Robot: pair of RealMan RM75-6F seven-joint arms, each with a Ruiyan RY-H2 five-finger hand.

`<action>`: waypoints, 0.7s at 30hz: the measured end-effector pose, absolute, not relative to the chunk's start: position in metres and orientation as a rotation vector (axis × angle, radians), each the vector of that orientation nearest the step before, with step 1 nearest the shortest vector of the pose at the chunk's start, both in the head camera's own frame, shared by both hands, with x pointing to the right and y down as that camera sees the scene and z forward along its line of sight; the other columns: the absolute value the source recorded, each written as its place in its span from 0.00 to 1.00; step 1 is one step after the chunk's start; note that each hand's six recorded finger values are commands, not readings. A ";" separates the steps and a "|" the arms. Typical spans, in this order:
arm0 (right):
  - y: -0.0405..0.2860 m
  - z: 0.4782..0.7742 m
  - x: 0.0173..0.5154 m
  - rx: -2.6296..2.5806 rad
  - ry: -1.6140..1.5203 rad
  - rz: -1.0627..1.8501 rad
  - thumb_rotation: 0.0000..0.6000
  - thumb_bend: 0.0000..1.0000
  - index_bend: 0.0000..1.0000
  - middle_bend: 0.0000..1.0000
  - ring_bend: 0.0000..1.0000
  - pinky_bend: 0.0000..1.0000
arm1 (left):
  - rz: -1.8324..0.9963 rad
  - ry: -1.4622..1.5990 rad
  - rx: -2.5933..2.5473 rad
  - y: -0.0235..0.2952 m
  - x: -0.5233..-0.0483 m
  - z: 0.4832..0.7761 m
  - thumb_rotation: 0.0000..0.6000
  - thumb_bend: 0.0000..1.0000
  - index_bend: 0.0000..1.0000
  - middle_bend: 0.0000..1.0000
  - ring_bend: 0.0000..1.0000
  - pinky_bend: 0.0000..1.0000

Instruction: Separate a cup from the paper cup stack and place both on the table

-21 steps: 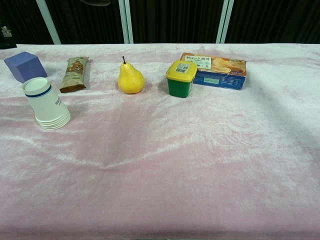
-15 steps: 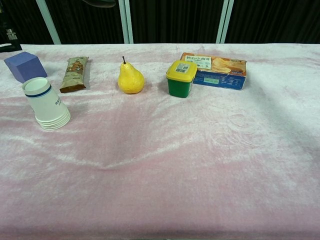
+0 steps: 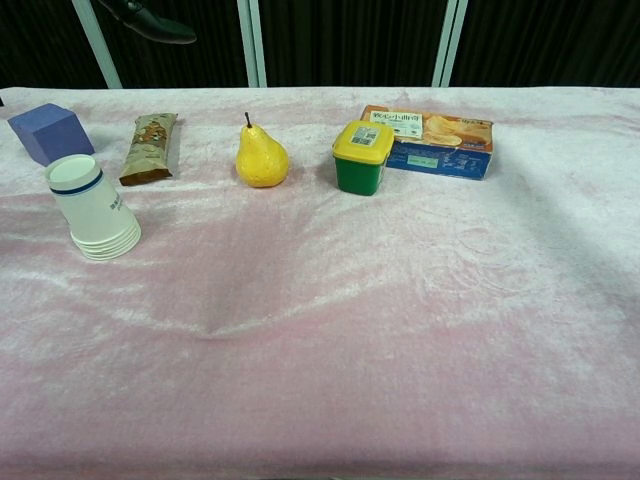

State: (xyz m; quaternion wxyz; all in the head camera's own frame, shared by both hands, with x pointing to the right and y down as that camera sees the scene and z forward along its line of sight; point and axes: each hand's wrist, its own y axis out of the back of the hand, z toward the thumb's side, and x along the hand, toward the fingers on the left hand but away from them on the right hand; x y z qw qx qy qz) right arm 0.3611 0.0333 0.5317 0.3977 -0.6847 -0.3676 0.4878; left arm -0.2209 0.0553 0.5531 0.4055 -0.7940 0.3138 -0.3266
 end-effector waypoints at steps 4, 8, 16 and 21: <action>0.040 0.530 0.368 -1.717 -0.947 1.245 1.00 0.19 0.13 0.02 0.19 0.20 | -0.854 0.766 -1.969 0.058 -0.228 0.552 1.00 0.19 0.15 0.07 0.00 0.04; 0.042 0.528 0.372 -1.699 -0.943 1.253 1.00 0.19 0.13 0.02 0.19 0.20 | -0.897 0.752 -1.943 0.057 -0.234 0.552 1.00 0.16 0.15 0.07 0.00 0.08; 0.070 0.528 0.393 -1.579 -0.921 1.313 1.00 0.18 0.13 0.02 0.19 0.20 | -1.037 0.698 -1.837 0.062 -0.267 0.558 1.00 0.13 0.14 0.07 0.00 0.08; 0.125 0.541 0.417 -1.555 -0.977 1.394 1.00 0.18 0.13 0.02 0.19 0.20 | -1.205 0.629 -1.802 0.074 -0.305 0.569 1.00 0.13 0.14 0.07 0.00 0.08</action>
